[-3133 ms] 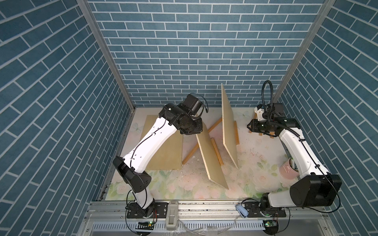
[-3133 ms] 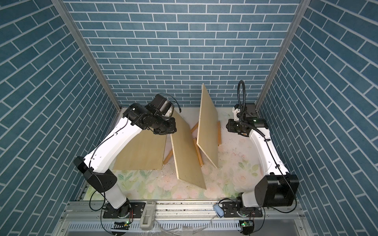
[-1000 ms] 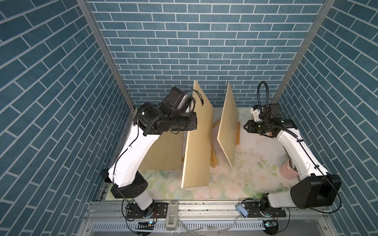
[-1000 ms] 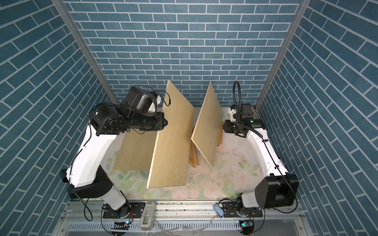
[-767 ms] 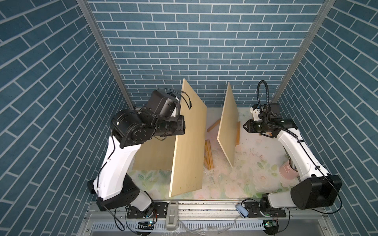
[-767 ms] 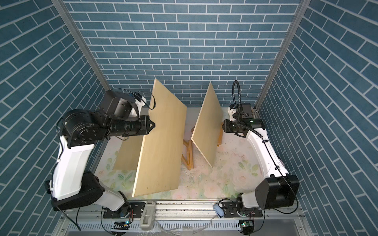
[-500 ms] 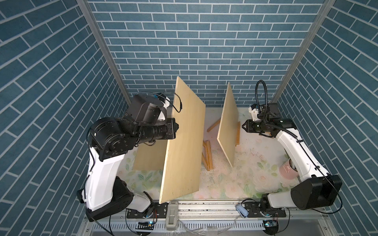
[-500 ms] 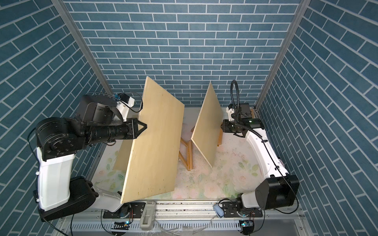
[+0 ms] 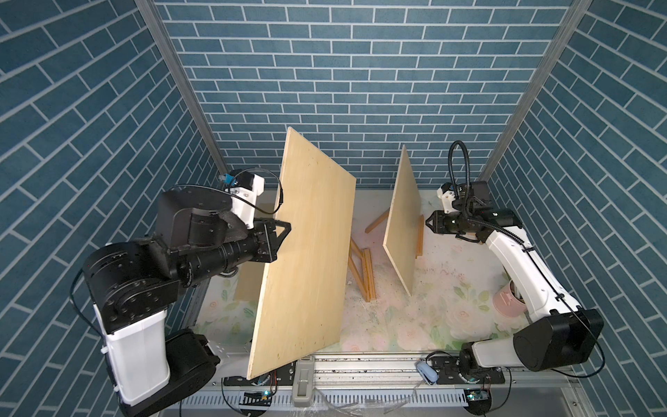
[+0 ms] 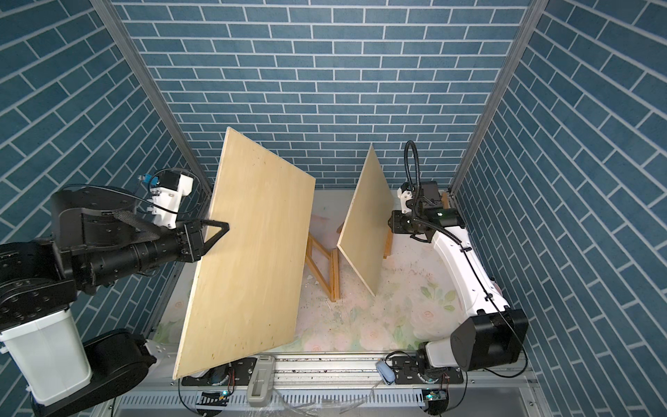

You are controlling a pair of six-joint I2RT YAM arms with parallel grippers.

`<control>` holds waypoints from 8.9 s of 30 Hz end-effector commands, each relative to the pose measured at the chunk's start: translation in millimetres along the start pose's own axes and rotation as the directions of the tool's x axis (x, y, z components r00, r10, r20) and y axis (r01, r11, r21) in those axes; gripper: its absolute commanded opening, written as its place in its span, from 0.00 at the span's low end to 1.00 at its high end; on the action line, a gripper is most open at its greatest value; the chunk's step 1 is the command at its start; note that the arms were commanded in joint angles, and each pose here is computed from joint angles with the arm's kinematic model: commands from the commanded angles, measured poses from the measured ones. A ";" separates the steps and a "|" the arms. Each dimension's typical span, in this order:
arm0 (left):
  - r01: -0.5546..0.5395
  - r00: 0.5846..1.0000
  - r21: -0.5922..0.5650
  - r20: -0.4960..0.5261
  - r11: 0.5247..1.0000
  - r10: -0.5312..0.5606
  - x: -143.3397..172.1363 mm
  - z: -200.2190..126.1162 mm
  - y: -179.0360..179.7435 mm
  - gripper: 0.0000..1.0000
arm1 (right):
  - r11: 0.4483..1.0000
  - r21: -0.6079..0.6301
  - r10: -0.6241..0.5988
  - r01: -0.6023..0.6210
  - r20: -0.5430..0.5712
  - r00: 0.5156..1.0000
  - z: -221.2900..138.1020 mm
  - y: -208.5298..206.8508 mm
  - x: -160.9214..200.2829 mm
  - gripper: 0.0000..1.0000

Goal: Disassemble the easel
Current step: Place the drawing board on the drawing board, then pick up the easel at the center of the board.

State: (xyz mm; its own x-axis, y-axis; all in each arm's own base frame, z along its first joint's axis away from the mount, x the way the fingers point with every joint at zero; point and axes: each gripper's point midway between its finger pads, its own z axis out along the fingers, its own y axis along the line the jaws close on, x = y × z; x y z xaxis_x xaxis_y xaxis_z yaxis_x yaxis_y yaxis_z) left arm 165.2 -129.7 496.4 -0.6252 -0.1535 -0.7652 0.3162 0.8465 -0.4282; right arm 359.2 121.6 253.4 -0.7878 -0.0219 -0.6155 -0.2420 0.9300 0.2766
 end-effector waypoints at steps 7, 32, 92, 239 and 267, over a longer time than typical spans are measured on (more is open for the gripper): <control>0.044 0.969 -0.036 0.246 0.998 -0.034 -44.2 -34.3 11.1 0.00 | 1.000 0.004 0.001 -0.001 0.035 0.999 -8.8 6.0 -12.9 0.32; 0.029 0.992 -0.257 -0.114 0.966 -0.060 -48.7 117.2 97.8 0.00 | 0.999 0.024 -0.026 0.025 0.033 0.999 -19.0 7.5 -5.7 0.32; 0.529 0.848 0.217 -0.186 0.821 -0.497 29.3 253.0 396.8 0.00 | 0.979 0.198 0.036 -0.038 0.011 0.999 -35.8 2.1 1.3 0.31; 0.386 0.843 -0.618 -0.066 0.685 -0.535 7.0 264.1 509.0 0.16 | 0.928 0.325 -0.159 0.182 -0.096 0.983 -3.1 8.0 -26.1 0.30; 0.135 0.983 -0.149 -0.100 0.980 -0.151 69.1 183.5 59.3 0.31 | 0.981 -0.009 -0.193 0.195 0.083 0.978 -41.7 65.6 -54.5 0.33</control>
State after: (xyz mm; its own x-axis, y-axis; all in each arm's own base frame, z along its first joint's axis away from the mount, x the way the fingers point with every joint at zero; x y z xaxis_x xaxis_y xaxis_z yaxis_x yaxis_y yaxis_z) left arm 270.5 -170.5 330.5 -0.7472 -0.1932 -0.6359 0.1623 0.8748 -0.4565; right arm 364.5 159.1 334.5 -0.6764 -0.1556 -0.7199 -0.3502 0.9278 0.1285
